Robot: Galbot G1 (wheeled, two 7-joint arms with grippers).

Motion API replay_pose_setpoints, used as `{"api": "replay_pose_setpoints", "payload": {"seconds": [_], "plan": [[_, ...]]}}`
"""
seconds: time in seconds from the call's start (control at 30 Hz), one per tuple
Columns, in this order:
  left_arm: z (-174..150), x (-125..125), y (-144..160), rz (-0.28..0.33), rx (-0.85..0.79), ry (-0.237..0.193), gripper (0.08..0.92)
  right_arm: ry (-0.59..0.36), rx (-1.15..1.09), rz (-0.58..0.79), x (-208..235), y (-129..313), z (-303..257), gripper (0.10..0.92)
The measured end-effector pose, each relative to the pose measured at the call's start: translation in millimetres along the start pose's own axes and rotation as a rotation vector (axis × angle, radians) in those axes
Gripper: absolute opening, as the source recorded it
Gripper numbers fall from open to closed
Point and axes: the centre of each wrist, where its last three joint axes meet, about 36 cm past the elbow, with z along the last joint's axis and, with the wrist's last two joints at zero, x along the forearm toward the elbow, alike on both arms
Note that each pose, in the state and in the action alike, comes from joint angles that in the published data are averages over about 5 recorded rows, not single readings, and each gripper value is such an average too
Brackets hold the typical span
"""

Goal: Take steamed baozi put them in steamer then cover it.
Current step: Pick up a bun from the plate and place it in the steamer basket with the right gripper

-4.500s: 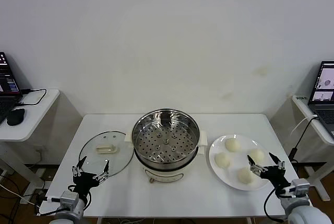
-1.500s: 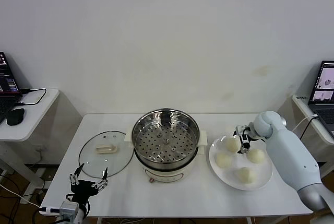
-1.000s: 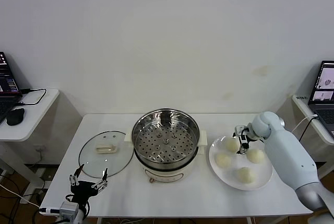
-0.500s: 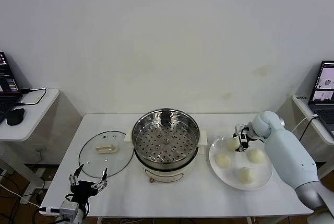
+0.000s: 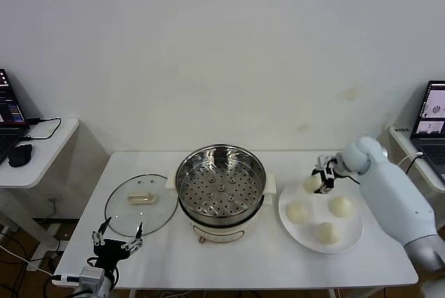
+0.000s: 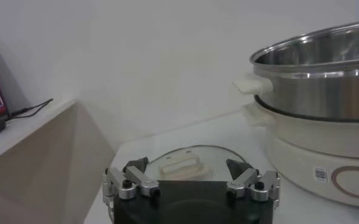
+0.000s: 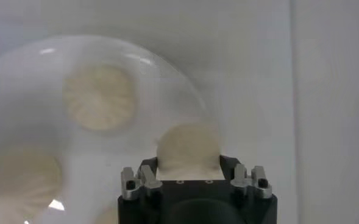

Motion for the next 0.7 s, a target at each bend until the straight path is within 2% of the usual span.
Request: {"api": "replay_pose_setpoints", "payload": {"seconds": [0.2, 0.43, 0.57, 0.7], "plan": [[-2.8, 1.8, 1.4, -0.008, -0.008, 0.0, 0.823, -0.126, 0.107, -0.015, 42.1, -52.3, -41.5, 0.638], [-2.9, 4.6, -1.0, -0.019, -0.003, 0.004, 0.823, -0.276, 0.372, -0.038, 60.1, -109.9, -104.0, 0.643], [-2.1, 5.4, 0.7, -0.029, -0.002, 0.007, 0.823, -0.309, 0.575, -0.036, 61.0, -126.3, -149.3, 0.646], [0.4, 5.3, 2.8, -0.037, -0.005, 0.014, 0.823, -0.303, 0.775, -0.025, 62.7, -134.1, -192.4, 0.648]]}}
